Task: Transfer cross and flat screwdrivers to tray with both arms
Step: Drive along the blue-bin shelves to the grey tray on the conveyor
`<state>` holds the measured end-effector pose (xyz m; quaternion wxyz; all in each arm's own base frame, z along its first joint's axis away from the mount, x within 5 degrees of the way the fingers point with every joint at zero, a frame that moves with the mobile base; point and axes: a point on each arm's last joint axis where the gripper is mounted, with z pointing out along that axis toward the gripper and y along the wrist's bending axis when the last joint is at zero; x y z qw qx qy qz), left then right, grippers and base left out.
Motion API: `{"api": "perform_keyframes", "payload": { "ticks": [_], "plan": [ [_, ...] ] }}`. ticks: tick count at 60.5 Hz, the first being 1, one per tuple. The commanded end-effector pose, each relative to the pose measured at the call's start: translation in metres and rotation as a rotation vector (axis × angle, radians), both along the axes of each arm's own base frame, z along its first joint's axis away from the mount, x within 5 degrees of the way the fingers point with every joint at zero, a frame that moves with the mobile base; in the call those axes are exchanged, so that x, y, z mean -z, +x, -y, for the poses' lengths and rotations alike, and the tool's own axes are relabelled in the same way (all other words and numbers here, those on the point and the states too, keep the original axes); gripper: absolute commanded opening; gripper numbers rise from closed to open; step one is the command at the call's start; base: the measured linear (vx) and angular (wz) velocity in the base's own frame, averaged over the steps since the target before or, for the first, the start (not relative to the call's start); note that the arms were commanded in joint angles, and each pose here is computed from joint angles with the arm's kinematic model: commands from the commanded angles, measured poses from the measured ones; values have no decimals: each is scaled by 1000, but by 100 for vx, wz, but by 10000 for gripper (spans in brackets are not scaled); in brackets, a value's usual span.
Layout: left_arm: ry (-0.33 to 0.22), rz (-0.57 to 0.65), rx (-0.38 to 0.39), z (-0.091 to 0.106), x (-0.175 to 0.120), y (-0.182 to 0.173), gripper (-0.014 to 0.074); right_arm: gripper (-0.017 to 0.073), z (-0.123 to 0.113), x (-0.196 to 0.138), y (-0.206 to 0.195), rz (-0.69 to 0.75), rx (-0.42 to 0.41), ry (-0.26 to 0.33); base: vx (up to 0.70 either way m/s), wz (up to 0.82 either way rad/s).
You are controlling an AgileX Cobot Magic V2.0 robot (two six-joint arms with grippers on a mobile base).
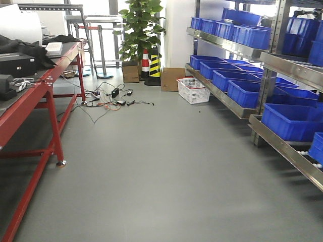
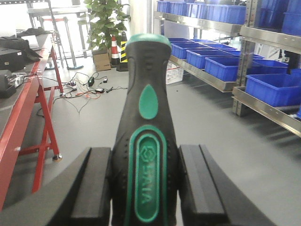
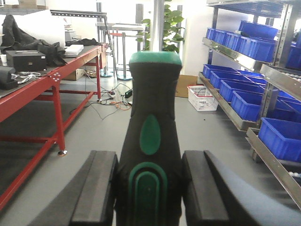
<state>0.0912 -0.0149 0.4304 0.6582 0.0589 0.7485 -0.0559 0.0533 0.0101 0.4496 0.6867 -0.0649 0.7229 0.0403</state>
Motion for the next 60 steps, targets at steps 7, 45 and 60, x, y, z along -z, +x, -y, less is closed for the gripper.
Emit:
{"api": "perform_keyframes", "payload": {
  "ticks": [7, 45, 60],
  "plan": [
    [-27, 114, 0, 0, -16, -2, 3, -8, 1, -16, -1, 116, 9, 8, 64, 1],
    [-27, 114, 0, 0, -16, -2, 3, -8, 1, -16, -1, 116, 10, 8, 61, -15],
    [-27, 114, 0, 0, -16, -2, 3, -8, 1, -16, -1, 116, 10, 8, 55, -45]
  ]
}}
